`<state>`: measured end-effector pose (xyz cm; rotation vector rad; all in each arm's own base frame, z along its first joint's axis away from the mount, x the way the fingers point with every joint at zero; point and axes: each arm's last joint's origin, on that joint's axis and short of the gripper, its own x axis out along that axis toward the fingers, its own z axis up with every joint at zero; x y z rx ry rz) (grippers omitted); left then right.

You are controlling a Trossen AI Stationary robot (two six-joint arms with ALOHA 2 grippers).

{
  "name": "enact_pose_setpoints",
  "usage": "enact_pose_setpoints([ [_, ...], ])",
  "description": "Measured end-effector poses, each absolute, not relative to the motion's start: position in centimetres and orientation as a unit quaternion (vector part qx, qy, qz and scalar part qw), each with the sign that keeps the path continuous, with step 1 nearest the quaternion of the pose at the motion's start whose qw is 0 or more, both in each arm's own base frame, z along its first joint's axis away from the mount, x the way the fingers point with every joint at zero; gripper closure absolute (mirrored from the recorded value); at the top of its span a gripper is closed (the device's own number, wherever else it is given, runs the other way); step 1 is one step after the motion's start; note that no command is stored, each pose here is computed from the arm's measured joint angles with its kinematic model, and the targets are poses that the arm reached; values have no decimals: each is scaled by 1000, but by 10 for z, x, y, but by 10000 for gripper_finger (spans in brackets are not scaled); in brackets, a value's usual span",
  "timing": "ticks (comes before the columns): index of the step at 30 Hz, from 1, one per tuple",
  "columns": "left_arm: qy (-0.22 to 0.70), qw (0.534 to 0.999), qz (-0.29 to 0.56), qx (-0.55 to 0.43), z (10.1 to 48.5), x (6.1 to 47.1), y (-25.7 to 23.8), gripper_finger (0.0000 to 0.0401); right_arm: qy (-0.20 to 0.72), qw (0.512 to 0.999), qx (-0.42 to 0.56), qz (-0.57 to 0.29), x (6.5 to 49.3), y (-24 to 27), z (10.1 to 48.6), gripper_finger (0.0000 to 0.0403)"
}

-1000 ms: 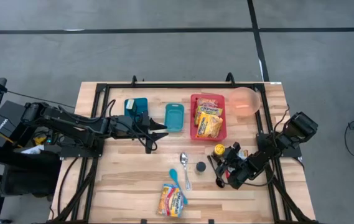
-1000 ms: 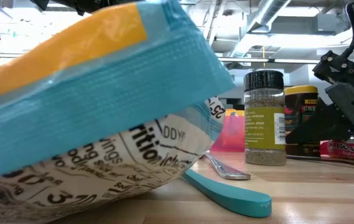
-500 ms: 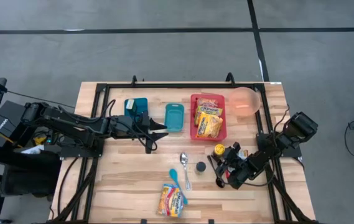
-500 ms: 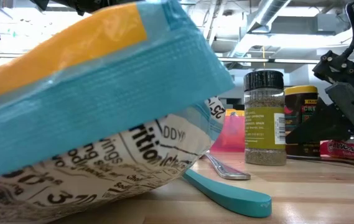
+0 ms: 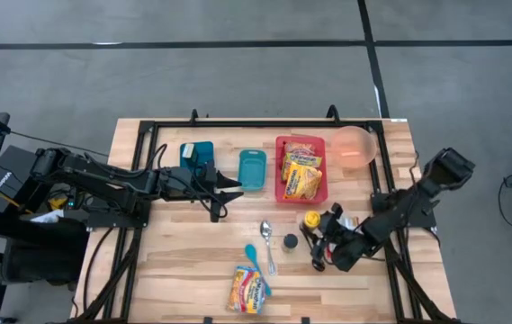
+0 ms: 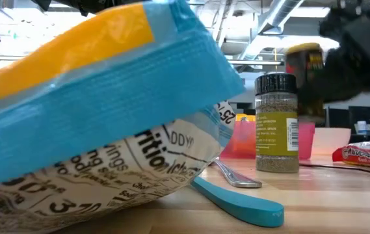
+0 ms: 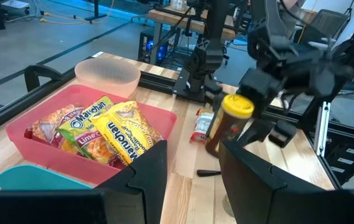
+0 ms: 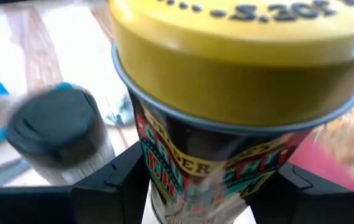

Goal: Pick & Place Food Item
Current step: Put the yellow spice bottle into the blue bin

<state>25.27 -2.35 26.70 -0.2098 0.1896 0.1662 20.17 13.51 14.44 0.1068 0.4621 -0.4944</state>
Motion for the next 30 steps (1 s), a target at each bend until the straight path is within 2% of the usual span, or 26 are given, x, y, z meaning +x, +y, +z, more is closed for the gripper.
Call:
enact_pose_setpoints([
  [13,93,987,82,-101,267,253,-23,261,209,956,47,-200,208,98,206,199],
  [30,91,992,56,-73,267,255,-27,261,167,975,88,-116,244,50,222,198],
])
